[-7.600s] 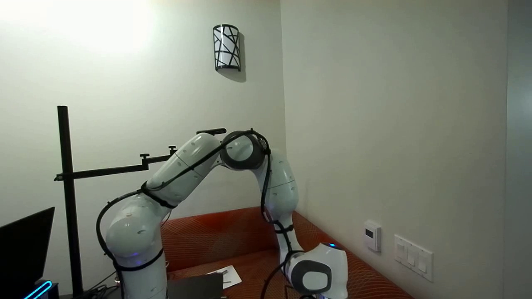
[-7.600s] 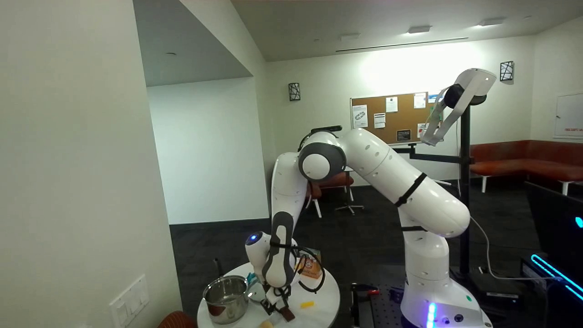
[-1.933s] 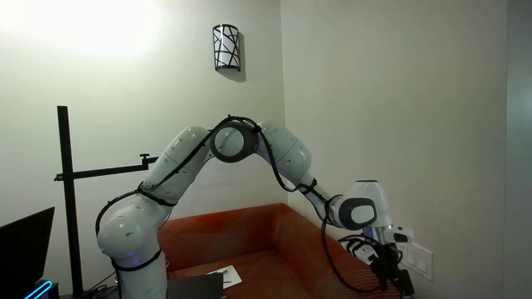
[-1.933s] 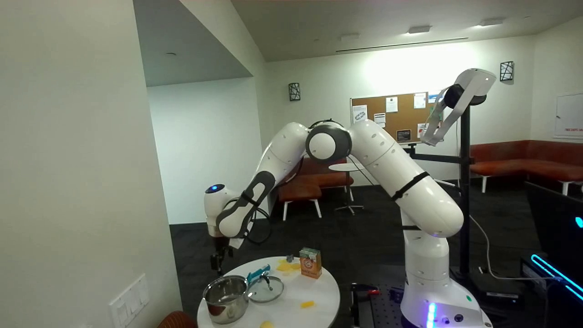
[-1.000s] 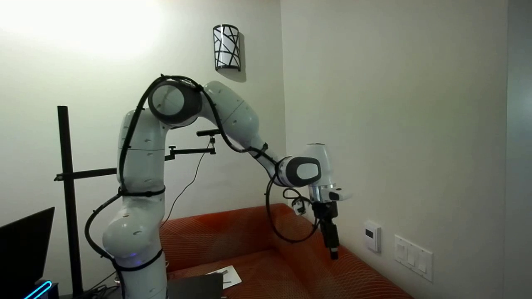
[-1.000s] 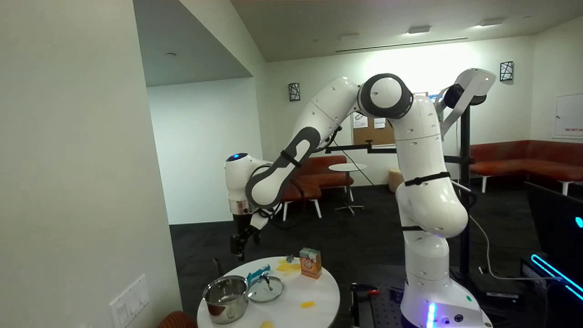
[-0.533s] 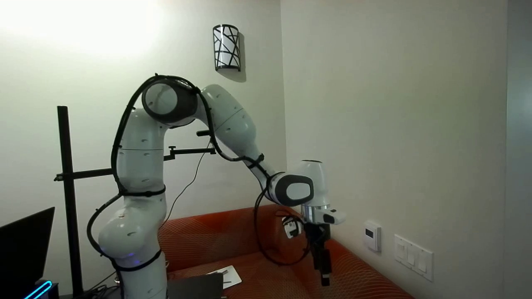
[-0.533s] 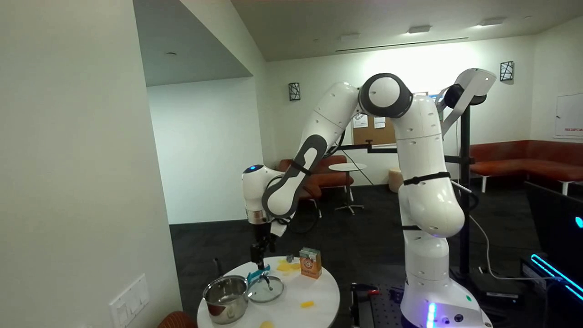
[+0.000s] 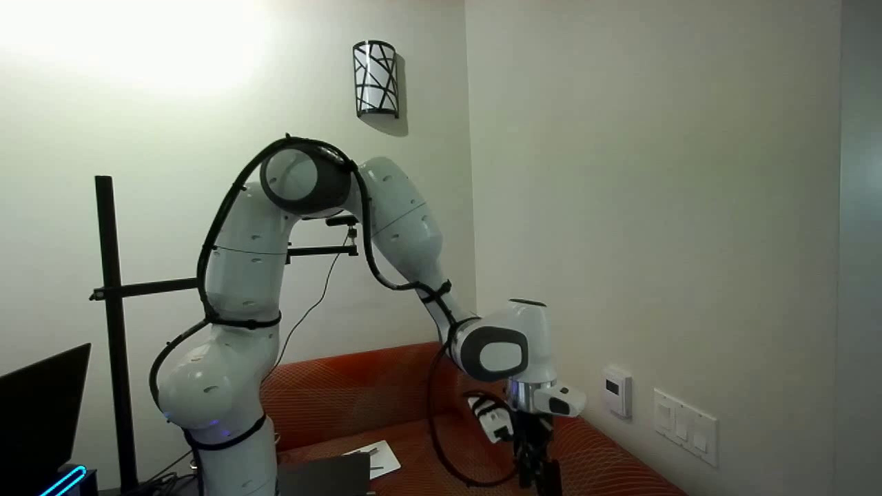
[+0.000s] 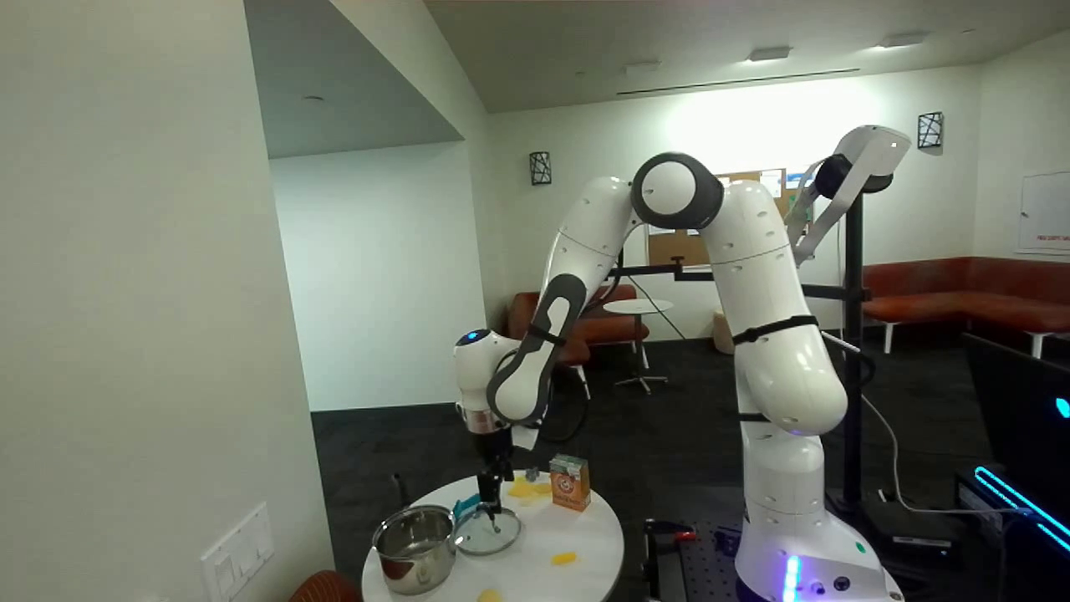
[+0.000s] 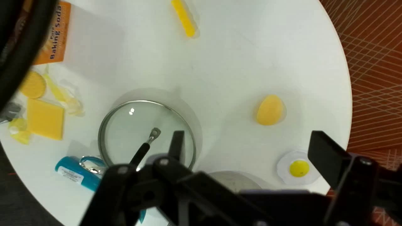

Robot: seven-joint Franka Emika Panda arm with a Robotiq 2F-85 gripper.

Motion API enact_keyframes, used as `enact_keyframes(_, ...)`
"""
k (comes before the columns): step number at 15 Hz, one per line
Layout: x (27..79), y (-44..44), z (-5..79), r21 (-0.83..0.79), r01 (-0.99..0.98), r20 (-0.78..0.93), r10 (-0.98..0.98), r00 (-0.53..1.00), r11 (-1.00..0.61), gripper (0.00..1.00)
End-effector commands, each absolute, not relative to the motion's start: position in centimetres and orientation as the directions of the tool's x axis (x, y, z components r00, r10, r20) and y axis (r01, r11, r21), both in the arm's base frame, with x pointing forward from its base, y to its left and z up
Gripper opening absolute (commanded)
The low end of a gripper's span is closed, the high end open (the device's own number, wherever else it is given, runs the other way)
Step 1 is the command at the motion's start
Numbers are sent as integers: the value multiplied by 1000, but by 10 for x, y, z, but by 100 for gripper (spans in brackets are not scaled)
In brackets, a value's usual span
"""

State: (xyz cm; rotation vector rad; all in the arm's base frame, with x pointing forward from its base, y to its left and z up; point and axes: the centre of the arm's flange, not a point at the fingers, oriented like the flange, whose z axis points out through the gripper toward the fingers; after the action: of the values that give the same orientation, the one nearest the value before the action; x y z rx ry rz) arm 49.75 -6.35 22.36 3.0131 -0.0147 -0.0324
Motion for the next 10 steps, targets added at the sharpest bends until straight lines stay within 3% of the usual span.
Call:
enact_keyframes(1, 506, -70, 206, 116, 29, -23, 26, 999, -993, 100)
enact_keyframes(10, 498, -55, 192, 108, 22, -45, 17, 999, -994, 100)
